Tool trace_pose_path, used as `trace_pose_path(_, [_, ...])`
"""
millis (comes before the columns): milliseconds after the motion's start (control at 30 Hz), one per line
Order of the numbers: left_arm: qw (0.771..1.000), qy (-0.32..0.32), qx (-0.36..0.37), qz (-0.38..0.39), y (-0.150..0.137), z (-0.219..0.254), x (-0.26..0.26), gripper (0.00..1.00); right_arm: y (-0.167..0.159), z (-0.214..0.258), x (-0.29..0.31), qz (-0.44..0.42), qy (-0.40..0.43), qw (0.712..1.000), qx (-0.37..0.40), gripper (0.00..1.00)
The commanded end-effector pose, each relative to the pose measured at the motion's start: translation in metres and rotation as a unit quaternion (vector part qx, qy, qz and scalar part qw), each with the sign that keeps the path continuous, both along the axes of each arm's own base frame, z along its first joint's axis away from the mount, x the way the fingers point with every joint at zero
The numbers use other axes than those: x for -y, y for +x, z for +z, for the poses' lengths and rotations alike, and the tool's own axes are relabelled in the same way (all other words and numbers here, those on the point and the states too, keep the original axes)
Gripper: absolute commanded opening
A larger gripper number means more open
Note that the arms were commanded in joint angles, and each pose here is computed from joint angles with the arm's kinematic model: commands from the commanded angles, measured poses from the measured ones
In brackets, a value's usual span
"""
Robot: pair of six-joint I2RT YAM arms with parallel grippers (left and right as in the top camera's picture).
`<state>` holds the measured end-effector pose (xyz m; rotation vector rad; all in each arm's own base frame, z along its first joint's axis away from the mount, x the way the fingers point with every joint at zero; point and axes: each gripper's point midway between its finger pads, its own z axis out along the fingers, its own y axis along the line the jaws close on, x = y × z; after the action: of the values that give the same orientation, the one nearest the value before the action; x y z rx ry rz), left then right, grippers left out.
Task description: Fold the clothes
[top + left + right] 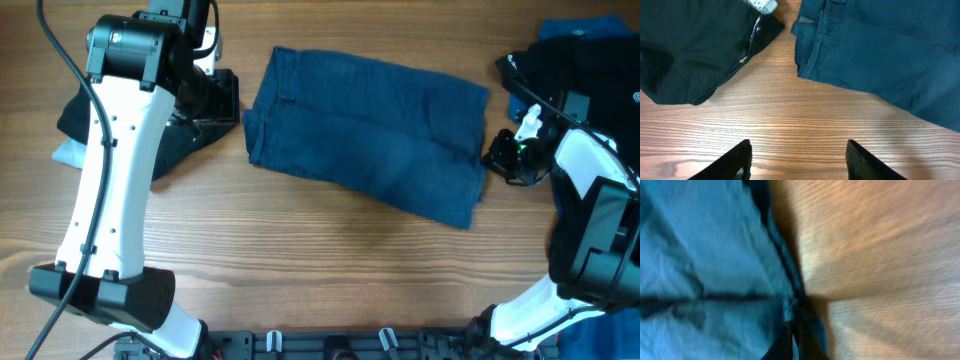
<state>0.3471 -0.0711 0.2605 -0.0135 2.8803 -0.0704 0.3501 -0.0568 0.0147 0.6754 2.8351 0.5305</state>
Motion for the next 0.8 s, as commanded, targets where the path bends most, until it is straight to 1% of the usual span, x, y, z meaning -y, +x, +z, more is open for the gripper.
trace_pose_path(0, [1.000,0.012,0.006,0.016,0.000,0.004,-0.016,0.61,-0.007,0.017,-0.018,0.031,0.035,0.999,0.013,0.05])
trace_pose_path(133, [0.999,0.015,-0.007,0.039,-0.004,0.003,-0.033,0.61,-0.029,0.049,-0.026,0.036,0.037,0.999,0.007,0.04])
trace_pose_path(233, [0.998,0.016,-0.014,0.054,-0.006,0.002,-0.044,0.62,-0.043,0.061,-0.017,0.022,0.001,1.000,-0.009,0.04])
trace_pose_path(300, [0.998,0.015,-0.015,0.057,-0.006,0.002,-0.046,0.63,-0.042,0.059,-0.010,0.008,-0.017,1.000,-0.013,0.35])
trace_pose_path(433, [0.998,0.013,-0.015,0.056,-0.006,0.002,-0.045,0.64,-0.023,0.043,-0.003,-0.004,-0.020,1.000,0.000,0.47])
trace_pose_path(567, [0.998,0.012,-0.014,0.056,-0.006,0.002,-0.044,0.63,-0.014,0.014,0.000,-0.014,-0.012,1.000,-0.017,0.48])
trace_pose_path(667, [0.998,0.011,-0.011,0.056,-0.005,0.002,-0.044,0.64,-0.016,-0.003,-0.002,-0.014,0.000,0.999,-0.038,0.45])
trace_pose_path(733, [0.998,0.011,-0.010,0.056,-0.004,0.002,-0.044,0.64,-0.018,-0.012,-0.003,-0.013,0.004,0.999,-0.049,0.38])
trace_pose_path(767, [0.998,0.011,-0.008,0.056,-0.003,0.003,-0.044,0.64,-0.017,-0.012,-0.004,-0.012,0.006,0.999,-0.047,0.32])
